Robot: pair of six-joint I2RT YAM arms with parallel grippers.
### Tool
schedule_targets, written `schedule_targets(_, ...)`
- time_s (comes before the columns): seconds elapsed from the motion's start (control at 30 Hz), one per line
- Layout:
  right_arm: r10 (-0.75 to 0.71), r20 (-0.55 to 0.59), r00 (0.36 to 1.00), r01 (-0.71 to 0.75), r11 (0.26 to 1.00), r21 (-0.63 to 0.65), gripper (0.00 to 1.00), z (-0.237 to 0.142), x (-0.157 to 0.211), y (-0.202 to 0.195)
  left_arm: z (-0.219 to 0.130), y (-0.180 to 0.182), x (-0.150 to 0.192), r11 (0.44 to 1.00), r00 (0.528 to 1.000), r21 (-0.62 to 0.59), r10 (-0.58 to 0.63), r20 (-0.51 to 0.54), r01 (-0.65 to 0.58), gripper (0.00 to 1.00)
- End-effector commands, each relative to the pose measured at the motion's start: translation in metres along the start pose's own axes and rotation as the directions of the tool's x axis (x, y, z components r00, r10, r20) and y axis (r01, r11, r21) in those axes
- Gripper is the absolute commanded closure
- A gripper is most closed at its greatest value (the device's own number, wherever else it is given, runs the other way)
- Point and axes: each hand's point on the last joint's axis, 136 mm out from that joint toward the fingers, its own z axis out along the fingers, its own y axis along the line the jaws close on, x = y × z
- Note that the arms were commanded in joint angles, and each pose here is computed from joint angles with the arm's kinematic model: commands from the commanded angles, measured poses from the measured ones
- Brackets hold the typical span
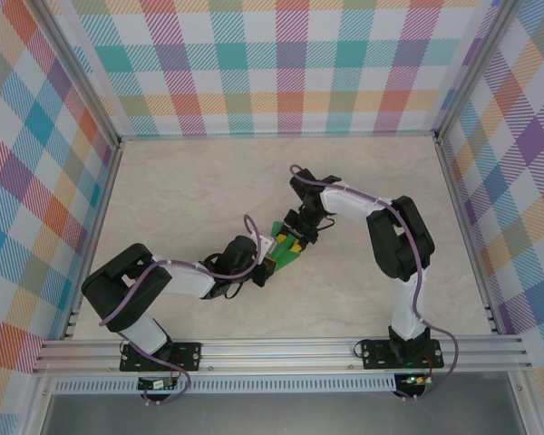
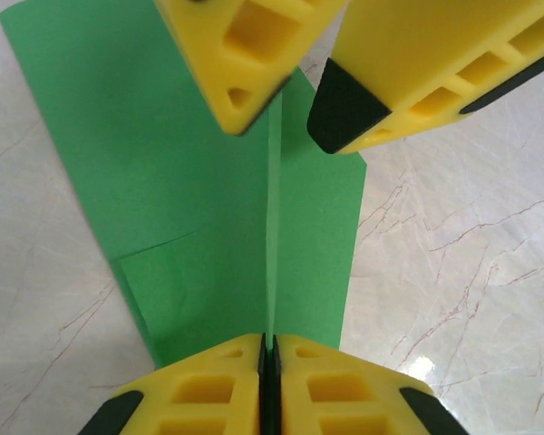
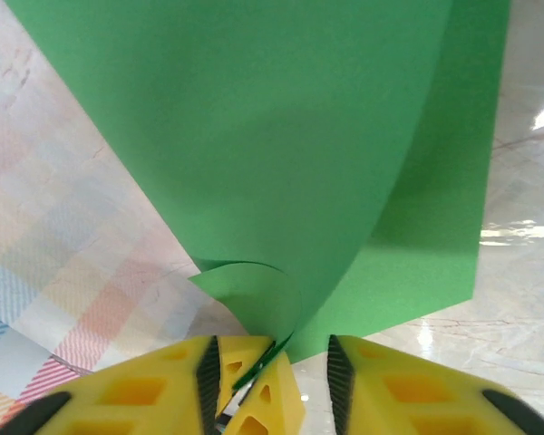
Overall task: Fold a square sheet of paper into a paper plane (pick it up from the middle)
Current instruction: Fourth fold the wing at the center of the table.
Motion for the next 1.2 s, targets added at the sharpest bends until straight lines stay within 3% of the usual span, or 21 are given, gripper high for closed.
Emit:
schedule_targets(0.0,-0.051,0.055,0.997,0.053,0.997,-0.047,0.49,-0.023,0.001,0.010,-0.002,0.006,-0.008,0.998,0.997,-0.017,-0.065,0.043,0.066,0.91)
schedule_targets(0.27,-0.211,0.213,0.954,0.250,0.952,-0.176,0.40,-0.044,0.004,0.018,-0.010,0.008,-0.014,0.950,0.946,0.005,-0.312,0.090,0.312,0.96)
schedule_targets(0.43,-0.271,0.210,0.939,0.314,0.925,-0.213,0.41,-0.036,0.011,0.016,-0.012,0.011,-0.017,0.896,0.888,0.016,-0.443,0.119,0.445,0.97)
schedule_targets(0.87,-0.293,0.138,0.946,0.317,0.927,-0.202,0.51,0.001,0.006,0.018,-0.012,0.021,-0.005,0.819,0.813,-0.008,-0.569,0.128,0.574,0.97)
schedule_targets(1.17,-0.309,0.117,0.944,0.326,0.927,-0.183,0.53,0.016,0.002,0.018,-0.011,0.022,-0.002,0.793,0.787,-0.002,-0.605,0.120,0.610,0.96)
